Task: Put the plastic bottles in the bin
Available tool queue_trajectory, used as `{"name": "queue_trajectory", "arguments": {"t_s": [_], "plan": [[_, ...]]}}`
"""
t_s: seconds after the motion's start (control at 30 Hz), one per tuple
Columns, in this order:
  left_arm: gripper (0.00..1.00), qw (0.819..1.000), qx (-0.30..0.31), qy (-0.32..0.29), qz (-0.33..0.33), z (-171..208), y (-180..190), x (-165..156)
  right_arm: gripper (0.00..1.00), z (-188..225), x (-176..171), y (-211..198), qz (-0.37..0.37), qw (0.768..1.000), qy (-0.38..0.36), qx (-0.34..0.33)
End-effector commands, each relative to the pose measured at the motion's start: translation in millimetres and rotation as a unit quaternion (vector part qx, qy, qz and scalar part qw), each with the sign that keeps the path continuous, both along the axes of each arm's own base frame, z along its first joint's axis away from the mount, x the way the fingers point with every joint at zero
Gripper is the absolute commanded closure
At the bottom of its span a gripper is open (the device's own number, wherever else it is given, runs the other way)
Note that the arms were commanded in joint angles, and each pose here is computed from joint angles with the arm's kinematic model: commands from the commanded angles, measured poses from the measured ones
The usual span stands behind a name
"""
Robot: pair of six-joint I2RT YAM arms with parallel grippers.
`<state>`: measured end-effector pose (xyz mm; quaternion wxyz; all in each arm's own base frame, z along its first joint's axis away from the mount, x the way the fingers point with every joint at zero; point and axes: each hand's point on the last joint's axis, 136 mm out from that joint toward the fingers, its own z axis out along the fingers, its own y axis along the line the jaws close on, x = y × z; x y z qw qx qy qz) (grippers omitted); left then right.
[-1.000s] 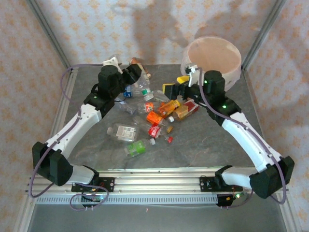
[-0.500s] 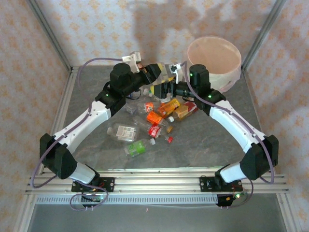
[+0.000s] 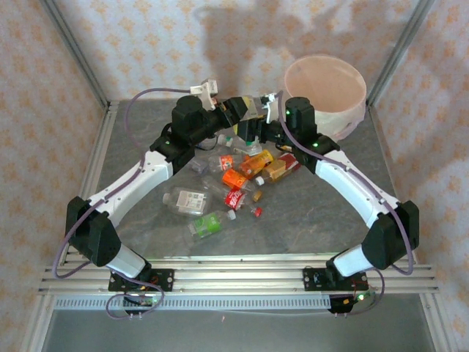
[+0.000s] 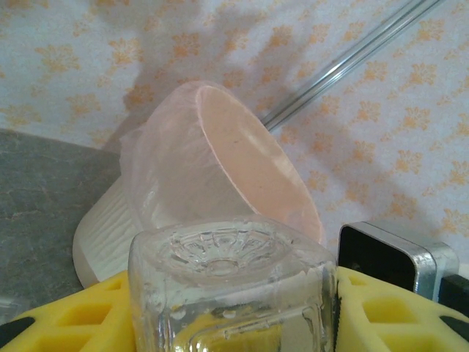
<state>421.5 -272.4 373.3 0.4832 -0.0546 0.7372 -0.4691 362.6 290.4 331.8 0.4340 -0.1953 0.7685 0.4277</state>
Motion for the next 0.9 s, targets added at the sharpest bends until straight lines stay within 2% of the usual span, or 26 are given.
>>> {"name": "queue_trajectory", "arguments": {"t_s": [0.0, 0.03, 0.1, 0.13, 0.17, 0.33, 0.53, 0.7, 0.87], "plan": [[0.53, 0.999, -0.012, -0.027, -0.015, 24, -3, -10, 0.44, 22, -4, -4, 0.002, 0.999, -0.053, -0.001], [0.47, 0.999, -0.010, -0.027, -0.014, 24, -3, -10, 0.45, 22, -5, -5, 0.001, 0.998, -0.055, -0.007], [0.16, 1.000, 0.000, -0.019, -0.012, 21, -2, -10, 0.47, 21, -6, -8, -0.002, 0.998, -0.058, -0.020], [0.04, 1.000, 0.006, -0.014, -0.010, 20, -1, -10, 0.48, 19, -6, -10, -0.004, 0.998, -0.060, -0.027], [0.00, 1.000, 0.016, -0.010, -0.004, 19, 1, -10, 0.49, 18, -4, -12, -0.011, 0.997, -0.062, -0.034], [0.00, 0.997, 0.049, -0.007, 0.053, 28, 29, -14, 0.49, 14, 2, -25, -0.044, 0.994, -0.064, -0.075], [0.00, 0.985, 0.064, -0.005, 0.159, 32, 87, -28, 0.50, 22, 11, -42, -0.081, 0.987, -0.074, -0.116], [0.00, 0.961, 0.075, 0.034, 0.263, 10, 146, -40, 0.53, 37, 23, -58, -0.116, 0.982, -0.083, -0.124], [0.00, 0.949, 0.122, 0.068, 0.282, -15, 162, -47, 0.54, 60, 39, -81, -0.158, 0.972, -0.106, -0.134]]}}
